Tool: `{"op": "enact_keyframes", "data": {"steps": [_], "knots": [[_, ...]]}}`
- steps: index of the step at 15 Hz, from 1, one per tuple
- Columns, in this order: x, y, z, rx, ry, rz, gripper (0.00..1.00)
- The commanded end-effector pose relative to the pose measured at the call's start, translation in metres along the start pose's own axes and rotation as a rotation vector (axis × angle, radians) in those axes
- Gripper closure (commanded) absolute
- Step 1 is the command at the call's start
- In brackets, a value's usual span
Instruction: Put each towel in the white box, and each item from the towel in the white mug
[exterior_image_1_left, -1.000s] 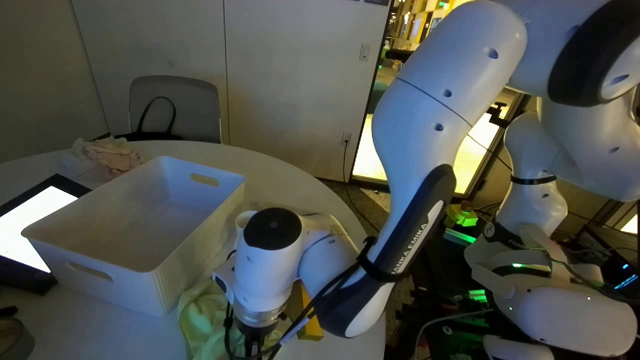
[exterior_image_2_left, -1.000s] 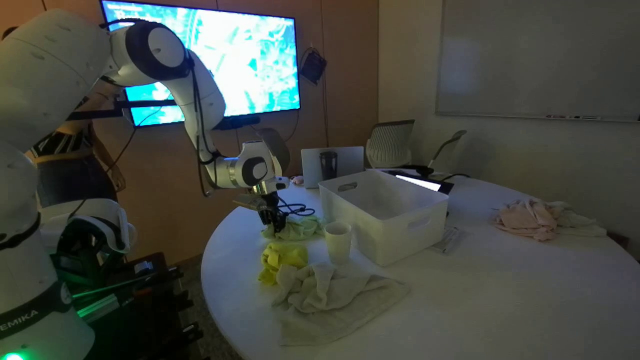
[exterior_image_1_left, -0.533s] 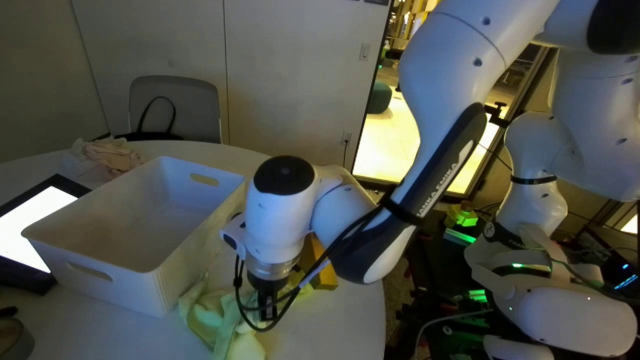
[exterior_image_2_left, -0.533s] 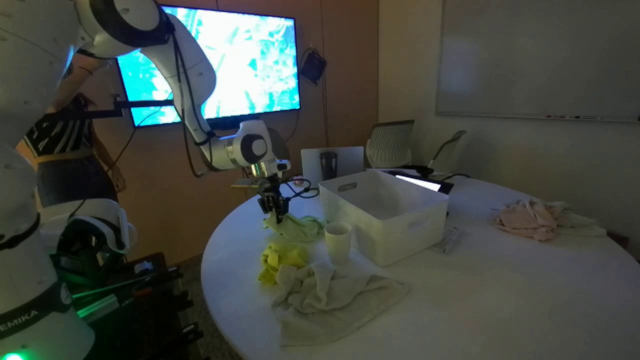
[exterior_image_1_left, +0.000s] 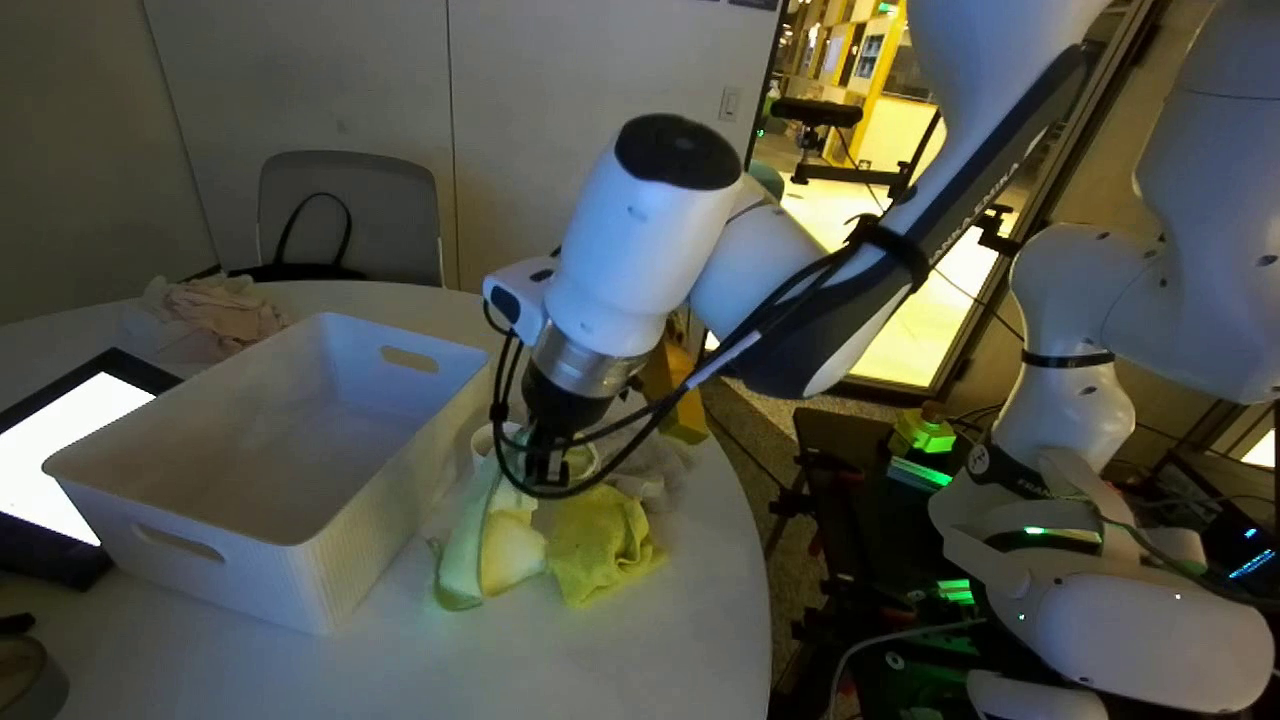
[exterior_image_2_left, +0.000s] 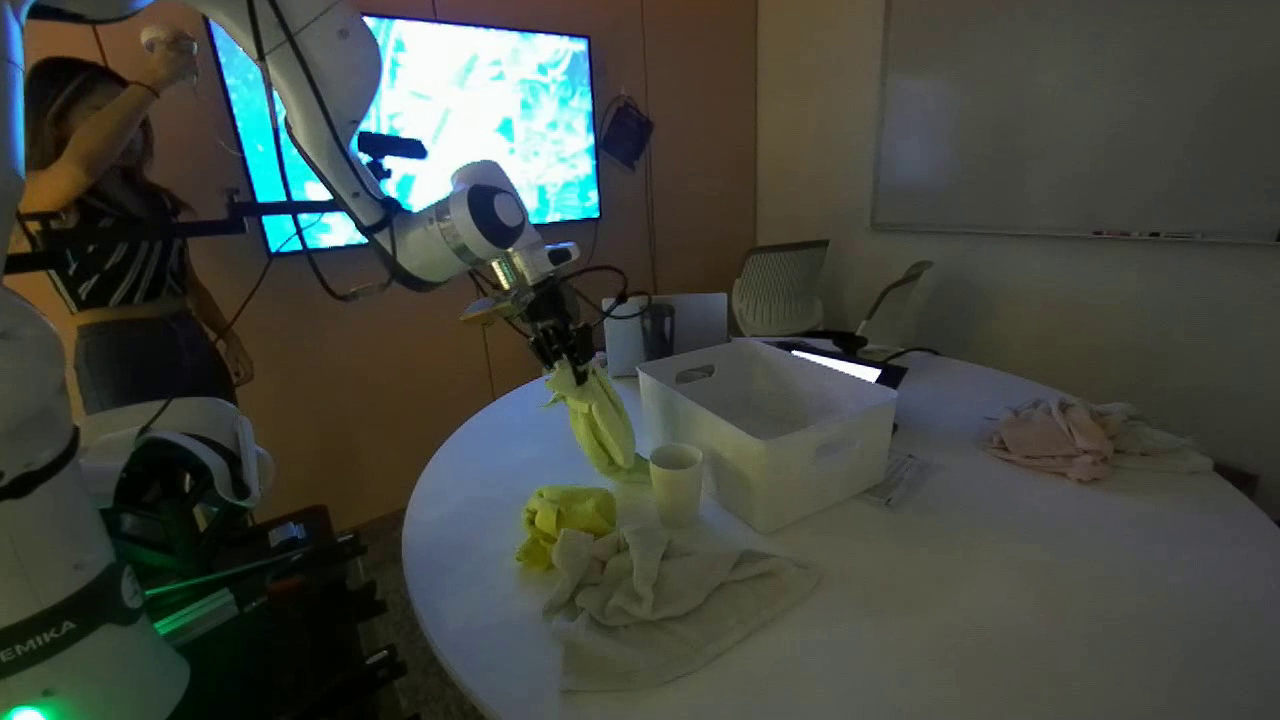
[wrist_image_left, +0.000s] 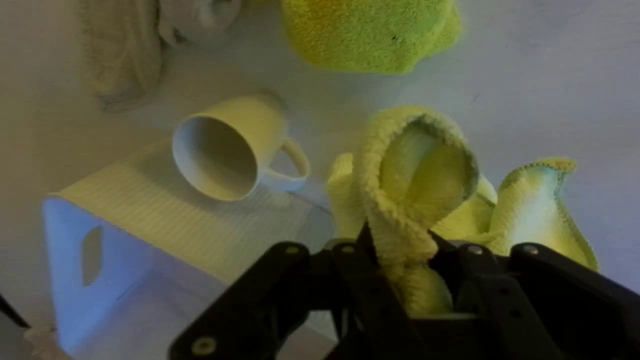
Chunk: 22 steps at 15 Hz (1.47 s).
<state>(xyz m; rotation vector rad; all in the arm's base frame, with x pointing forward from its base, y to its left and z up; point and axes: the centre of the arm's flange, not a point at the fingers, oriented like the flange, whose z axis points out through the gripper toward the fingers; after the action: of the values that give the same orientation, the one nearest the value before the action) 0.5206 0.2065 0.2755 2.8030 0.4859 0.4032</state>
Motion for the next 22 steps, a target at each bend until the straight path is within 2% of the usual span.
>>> {"op": "enact_keyframes", "data": {"steps": [1,4,6,13,22], "knots": [[-0.016,0.024,-0.061,-0.046,0.072,0.083,0.97],[-0.020,0.041,-0.097,-0.065,0.114,0.160,0.97],[-0.022,0.050,-0.118,-0.054,0.125,0.170,0.97],[-0.022,0.056,-0.154,-0.042,0.141,0.220,0.97],[0.004,0.056,-0.202,-0.055,0.208,0.285,0.97]]}}
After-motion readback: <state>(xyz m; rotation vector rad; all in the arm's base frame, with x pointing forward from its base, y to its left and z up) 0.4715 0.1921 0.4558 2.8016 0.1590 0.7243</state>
